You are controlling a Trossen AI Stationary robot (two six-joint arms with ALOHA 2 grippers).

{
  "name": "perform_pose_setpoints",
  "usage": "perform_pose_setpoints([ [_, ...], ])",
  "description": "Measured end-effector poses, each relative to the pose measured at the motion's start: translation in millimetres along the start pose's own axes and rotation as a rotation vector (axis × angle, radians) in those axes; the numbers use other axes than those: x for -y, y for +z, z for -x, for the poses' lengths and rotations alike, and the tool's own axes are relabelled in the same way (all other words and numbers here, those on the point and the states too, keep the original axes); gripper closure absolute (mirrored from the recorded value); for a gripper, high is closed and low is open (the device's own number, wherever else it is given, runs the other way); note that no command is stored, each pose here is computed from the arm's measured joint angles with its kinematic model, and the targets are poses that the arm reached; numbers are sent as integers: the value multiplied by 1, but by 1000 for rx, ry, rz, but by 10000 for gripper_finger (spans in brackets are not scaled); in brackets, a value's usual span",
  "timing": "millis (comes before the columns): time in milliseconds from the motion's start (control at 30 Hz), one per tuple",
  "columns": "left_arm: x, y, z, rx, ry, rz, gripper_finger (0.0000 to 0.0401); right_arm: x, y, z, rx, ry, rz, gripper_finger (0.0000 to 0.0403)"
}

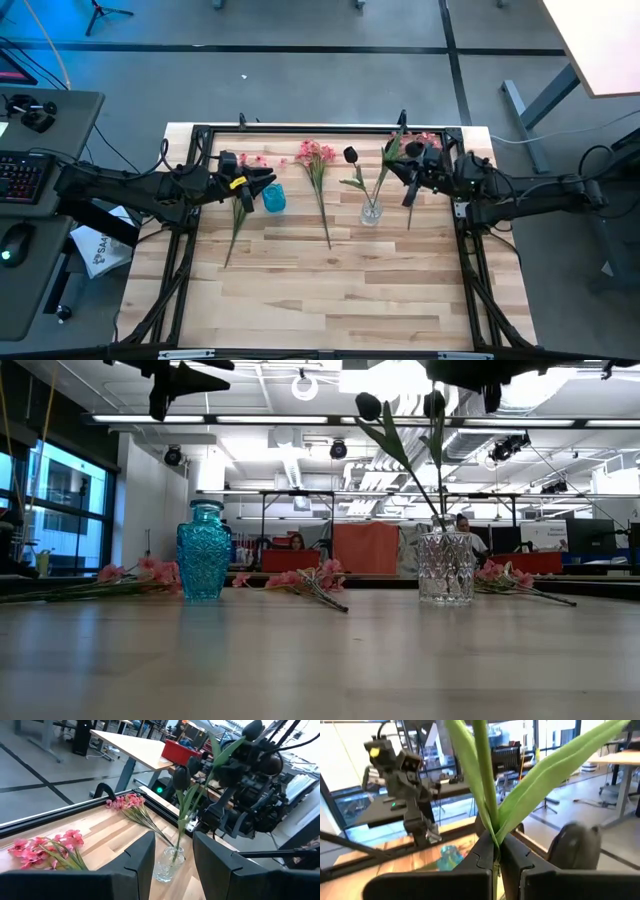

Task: Sort flowers into vase by color
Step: Put the black tulip flower into the transparent flower vase

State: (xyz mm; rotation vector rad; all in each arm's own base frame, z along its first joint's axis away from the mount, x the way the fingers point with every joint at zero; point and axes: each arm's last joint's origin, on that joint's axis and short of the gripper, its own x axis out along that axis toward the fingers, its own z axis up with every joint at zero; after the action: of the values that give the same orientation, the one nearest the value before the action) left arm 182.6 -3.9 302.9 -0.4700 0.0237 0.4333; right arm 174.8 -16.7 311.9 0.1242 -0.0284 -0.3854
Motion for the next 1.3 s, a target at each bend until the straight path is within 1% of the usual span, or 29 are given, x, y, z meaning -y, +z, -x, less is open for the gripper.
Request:
perform_pose_setpoints([
  [100, 0, 0, 0, 2, 4, 0, 279, 0, 6, 1, 8, 1, -8, 402],
  [167, 0, 0, 0, 2, 4, 0, 279, -1, 4, 1, -7, 8, -8, 402],
  [267, 0, 0, 0, 2, 4, 0, 279, 0, -1, 0, -47, 9, -38, 402],
  [367, 0, 0, 0, 1, 4, 0, 279, 0, -4, 0, -75, 5, -33, 402],
  [633, 0, 0, 0, 1, 4, 0, 279, 0, -3, 0, -71, -1, -29, 402],
  [800, 0, 0, 0, 1, 4, 0, 279, -2, -5, -6, -68, 0, -34, 402],
  [933, 0, 0, 0, 1, 4, -1, 279, -3, -11, -12, -103, 3, -17, 402],
  [1167, 0, 0, 0, 1, 4, 0, 279, -4, -12, -12, -107, 3, 2, 402],
  [1300, 0, 0, 0, 1, 4, -1, 279, -4, -13, -12, -114, 1, -37, 397],
])
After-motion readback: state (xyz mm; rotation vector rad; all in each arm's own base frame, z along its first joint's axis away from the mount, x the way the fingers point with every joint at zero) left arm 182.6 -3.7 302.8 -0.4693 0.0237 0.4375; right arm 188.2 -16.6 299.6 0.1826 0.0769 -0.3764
